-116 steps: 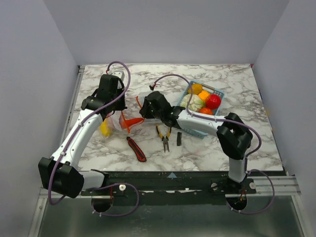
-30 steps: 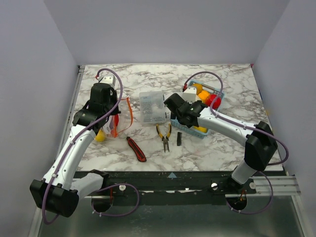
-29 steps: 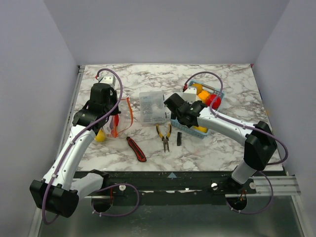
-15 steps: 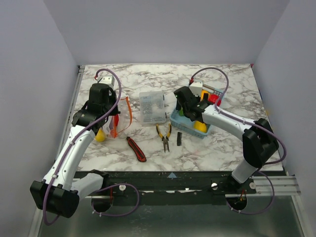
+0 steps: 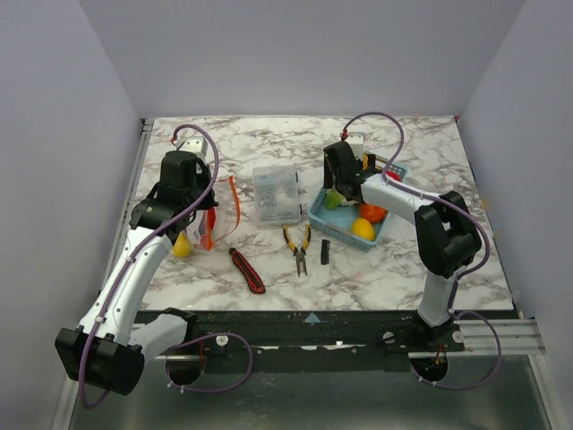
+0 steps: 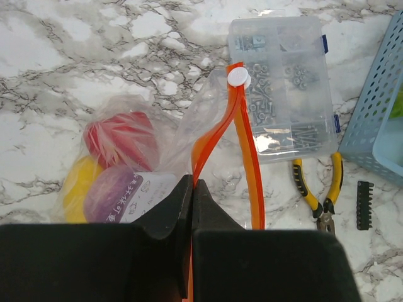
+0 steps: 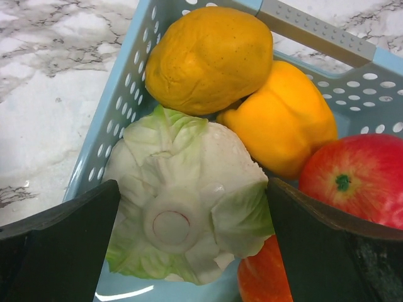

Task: Place the food in the zip-top bag and seal the zipper
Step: Pick up the fake vegetable from the bin, then place the fake vegetable in the zipper food storage bag.

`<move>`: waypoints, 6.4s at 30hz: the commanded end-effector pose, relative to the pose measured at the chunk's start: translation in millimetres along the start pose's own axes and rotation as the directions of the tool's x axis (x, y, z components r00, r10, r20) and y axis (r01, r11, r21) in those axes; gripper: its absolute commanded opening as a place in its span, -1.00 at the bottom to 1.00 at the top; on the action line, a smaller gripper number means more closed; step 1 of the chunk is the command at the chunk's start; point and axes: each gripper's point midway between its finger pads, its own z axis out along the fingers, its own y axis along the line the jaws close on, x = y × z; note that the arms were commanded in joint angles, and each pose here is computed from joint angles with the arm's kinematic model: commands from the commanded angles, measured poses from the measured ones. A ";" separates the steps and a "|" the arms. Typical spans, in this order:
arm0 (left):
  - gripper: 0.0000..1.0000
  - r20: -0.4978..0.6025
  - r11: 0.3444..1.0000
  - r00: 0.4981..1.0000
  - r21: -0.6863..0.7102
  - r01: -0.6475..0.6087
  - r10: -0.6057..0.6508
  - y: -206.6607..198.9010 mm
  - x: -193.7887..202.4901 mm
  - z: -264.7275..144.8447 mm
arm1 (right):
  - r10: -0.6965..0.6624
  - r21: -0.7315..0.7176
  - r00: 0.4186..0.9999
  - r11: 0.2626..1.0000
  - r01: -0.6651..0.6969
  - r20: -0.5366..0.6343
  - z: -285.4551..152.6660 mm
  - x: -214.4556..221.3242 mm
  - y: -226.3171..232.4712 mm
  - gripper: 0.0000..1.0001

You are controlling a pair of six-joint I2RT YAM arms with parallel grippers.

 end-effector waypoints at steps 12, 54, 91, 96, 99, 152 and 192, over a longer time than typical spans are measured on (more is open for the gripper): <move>-1.00 0.016 0.998 0.999 0.048 0.030 -0.031 -6.1 -4.2 0.6 | -0.014 -0.057 0.984 0.998 0.004 -0.176 18.8 74.6 8.5 -0.11; -1.00 -0.010 0.995 0.999 0.086 0.044 -0.044 -11.1 0.4 3.5 | 0.277 -0.346 0.956 0.910 -0.229 0.096 -103.8 -61.5 -4.2 -0.99; -1.00 -0.025 0.970 0.994 0.219 0.107 -0.104 -24.5 -0.2 1.6 | 0.427 -0.967 0.868 -0.083 -0.240 -0.252 -330.6 -94.4 236.3 -0.99; -1.00 -0.023 0.966 0.994 0.232 0.112 -0.109 -26.0 -1.4 0.8 | 0.380 -0.959 0.882 -0.050 -0.280 -0.278 -308.4 -63.5 258.1 -0.99; -1.00 -0.019 0.962 0.994 0.250 0.111 -0.110 -28.5 -2.0 -0.2 | 0.356 -0.950 0.885 -0.027 -0.311 -0.300 -292.9 -38.3 270.7 -0.99; -1.00 -0.163 0.915 0.972 0.342 0.216 -0.169 -43.5 16.5 17.8 | 0.085 -0.827 0.978 0.523 -0.205 -0.189 -230.2 11.8 284.2 0.81; -1.00 -0.353 0.943 0.919 0.207 0.259 -0.174 -25.2 98.5 35.2 | 0.254 -0.701 0.893 0.555 -0.448 -0.370 -238.9 37.3 222.6 0.71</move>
